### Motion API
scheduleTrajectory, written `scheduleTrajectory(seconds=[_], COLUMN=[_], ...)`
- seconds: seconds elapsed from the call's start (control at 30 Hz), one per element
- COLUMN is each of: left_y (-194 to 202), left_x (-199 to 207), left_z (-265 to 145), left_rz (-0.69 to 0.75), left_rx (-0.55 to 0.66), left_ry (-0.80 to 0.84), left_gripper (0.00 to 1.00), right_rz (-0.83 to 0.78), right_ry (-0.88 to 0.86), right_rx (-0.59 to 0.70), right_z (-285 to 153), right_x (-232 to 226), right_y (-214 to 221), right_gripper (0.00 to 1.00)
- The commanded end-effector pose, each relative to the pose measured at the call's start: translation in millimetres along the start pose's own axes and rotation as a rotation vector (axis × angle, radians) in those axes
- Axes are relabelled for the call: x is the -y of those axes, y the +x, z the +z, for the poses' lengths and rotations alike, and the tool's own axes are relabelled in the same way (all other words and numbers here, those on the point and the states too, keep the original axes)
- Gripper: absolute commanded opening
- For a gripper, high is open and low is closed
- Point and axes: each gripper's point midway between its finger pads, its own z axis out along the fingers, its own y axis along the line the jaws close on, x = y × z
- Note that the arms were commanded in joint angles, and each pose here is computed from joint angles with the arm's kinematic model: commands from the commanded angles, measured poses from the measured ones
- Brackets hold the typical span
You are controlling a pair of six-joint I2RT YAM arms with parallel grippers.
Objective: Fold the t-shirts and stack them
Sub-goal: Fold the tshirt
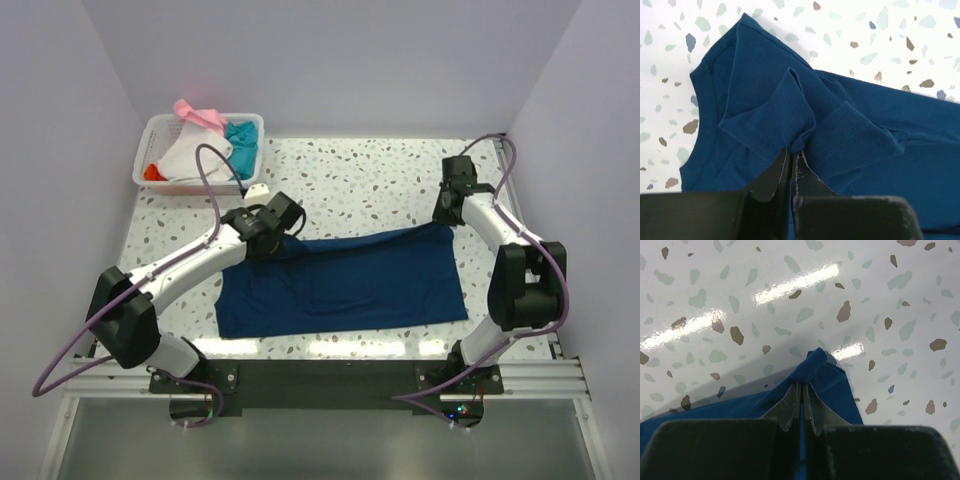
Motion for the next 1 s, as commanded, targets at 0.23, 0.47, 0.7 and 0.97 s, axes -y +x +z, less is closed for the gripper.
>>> scheduleTrajectory(seconds=[0.23, 0.47, 0.7, 0.97], left_y=[28, 49, 79, 120], left_x=[-25, -27, -25, -24], left_z=[-27, -23, -26, -48], left_rz=[-0.007, 0.001, 0.025, 0.112], left_rx=[0.026, -0.007, -0.056, -0.121], left_ry=[-0.089, -0.061, -0.004, 0.081], left_gripper=[0.00, 0.00, 0.00, 0.56], right_rz=[0.021, 0.018, 0.008, 0.022], right_ry=[-0.020, -0.002, 0.031, 0.177], right_rx=[0.044, 0.025, -0.005, -0.044], right_z=[-19, -21, -20, -32], right_x=[5, 13, 23, 59], right_y=[0, 14, 32, 63], right_gripper=[0.00, 0.00, 0.00, 0.43])
